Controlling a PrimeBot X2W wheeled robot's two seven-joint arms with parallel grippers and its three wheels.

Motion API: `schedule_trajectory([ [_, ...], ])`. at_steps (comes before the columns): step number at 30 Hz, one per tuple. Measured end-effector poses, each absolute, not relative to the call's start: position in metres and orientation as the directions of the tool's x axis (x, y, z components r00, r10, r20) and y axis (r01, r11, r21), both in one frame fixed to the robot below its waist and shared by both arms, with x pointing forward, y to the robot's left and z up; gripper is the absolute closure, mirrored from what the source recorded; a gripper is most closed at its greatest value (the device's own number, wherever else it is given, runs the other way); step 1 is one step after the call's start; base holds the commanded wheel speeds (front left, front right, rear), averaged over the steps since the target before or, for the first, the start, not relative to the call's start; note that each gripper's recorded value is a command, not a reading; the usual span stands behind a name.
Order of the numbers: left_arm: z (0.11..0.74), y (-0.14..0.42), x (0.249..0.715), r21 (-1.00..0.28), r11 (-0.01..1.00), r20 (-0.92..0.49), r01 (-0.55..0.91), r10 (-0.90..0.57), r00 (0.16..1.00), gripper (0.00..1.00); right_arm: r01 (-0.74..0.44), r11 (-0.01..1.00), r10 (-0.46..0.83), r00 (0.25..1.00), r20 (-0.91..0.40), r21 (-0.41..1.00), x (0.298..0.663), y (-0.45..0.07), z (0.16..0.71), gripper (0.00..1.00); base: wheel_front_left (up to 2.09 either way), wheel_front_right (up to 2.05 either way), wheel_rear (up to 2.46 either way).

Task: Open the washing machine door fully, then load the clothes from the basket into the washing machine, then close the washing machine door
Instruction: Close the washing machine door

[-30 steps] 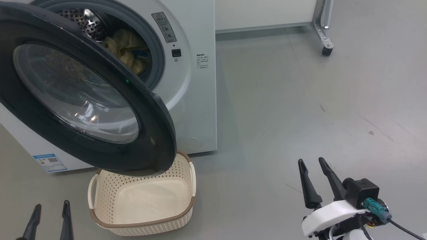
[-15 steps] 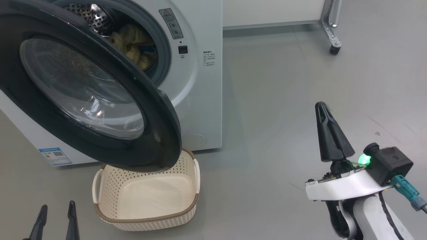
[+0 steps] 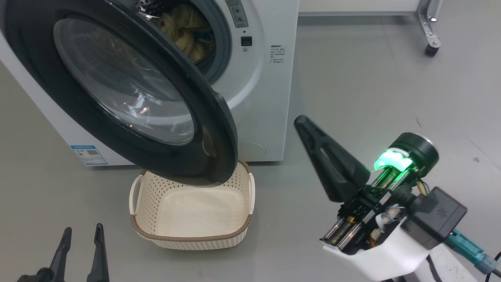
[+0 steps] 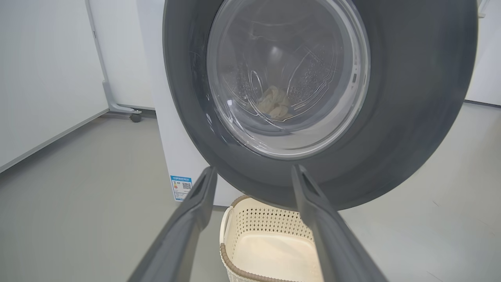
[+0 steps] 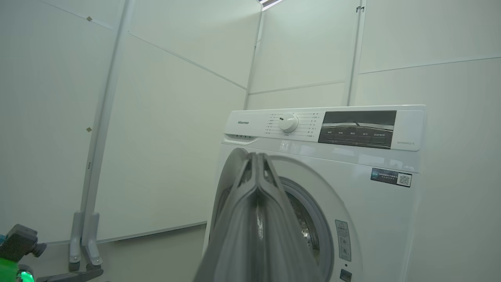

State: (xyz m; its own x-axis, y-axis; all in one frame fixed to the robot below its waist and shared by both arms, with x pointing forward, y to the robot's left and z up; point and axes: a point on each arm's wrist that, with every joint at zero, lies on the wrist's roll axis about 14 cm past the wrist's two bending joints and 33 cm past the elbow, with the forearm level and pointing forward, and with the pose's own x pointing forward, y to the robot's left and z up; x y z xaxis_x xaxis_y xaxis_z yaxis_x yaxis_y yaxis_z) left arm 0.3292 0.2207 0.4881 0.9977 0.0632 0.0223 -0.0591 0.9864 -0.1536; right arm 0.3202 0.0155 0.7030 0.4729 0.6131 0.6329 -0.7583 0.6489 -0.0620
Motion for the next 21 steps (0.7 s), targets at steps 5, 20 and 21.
schedule_trajectory([
  [5,0.489,0.231,0.326,-0.155,0.983,0.023,-0.098,0.103,0.994,0.0,-0.845,0.532,0.729,0.424,0.537,-0.056,0.311,0.052,0.666,1.0,0.0,0.0,0.0],
  [20,0.497,0.242,0.337,-0.17,0.974,0.039,-0.152,0.161,0.986,0.0,-0.961,0.242,0.933,0.268,0.241,0.133,0.295,0.123,0.567,1.0,0.0,0.0,0.0],
  [21,0.496,0.243,0.338,-0.171,0.973,0.037,-0.155,0.163,0.986,0.0,-0.962,0.238,0.937,0.265,0.229,0.137,0.299,0.126,0.563,1.0,0.0,0.0,0.0],
])
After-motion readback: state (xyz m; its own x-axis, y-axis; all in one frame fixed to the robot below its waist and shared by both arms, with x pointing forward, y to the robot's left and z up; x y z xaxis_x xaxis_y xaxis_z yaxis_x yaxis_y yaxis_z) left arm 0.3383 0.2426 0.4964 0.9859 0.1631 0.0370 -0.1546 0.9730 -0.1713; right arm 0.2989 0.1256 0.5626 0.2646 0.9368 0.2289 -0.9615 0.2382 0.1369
